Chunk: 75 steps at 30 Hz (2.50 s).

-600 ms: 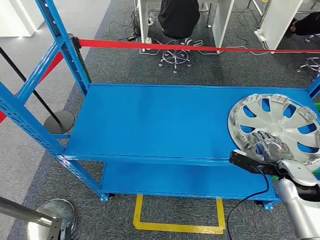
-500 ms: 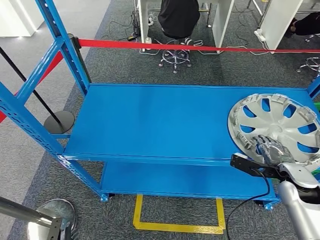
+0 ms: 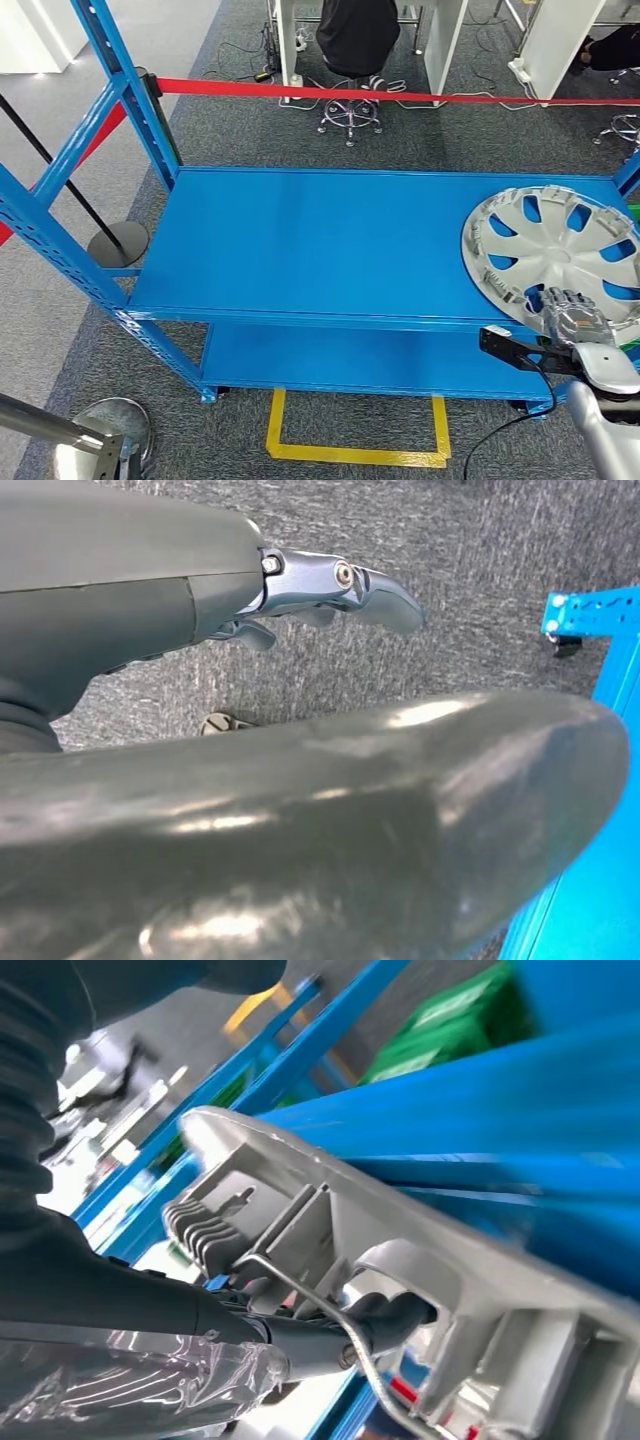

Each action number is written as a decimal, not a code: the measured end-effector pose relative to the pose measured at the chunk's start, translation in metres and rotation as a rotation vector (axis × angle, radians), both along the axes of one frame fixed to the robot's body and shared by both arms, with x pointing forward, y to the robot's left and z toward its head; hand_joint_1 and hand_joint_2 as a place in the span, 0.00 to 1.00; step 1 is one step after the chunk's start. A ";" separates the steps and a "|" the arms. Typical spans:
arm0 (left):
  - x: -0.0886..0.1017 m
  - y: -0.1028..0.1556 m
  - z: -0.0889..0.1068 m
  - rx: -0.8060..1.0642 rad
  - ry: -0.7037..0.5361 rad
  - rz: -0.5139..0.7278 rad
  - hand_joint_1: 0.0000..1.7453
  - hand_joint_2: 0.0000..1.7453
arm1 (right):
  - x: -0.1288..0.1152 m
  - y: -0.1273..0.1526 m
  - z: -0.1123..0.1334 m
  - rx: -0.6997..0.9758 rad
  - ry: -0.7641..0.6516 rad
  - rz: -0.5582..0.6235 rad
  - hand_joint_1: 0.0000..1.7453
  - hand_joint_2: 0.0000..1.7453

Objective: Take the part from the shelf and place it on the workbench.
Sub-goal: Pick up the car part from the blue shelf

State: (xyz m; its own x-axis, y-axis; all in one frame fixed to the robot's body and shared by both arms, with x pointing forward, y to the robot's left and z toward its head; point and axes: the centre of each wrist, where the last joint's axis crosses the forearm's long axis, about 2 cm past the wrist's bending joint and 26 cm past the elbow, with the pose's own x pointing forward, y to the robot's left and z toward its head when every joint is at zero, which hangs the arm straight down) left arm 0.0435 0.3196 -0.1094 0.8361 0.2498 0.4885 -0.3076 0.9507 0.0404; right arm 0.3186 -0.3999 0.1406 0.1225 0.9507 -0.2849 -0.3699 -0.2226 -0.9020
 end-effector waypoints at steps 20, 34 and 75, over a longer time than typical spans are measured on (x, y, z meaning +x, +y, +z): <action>0.001 -0.020 0.000 -0.033 0.009 -0.018 0.00 0.00 | 0.009 0.030 -0.019 -0.222 -0.158 0.052 0.00 1.00; 0.002 -0.019 0.001 -0.027 0.003 -0.001 0.00 0.00 | 0.022 0.031 -0.025 -0.246 -0.070 0.073 0.99 1.00; -0.001 -0.030 0.002 -0.040 0.004 0.071 0.00 0.00 | 0.006 0.076 0.076 -0.007 -0.550 0.172 1.00 1.00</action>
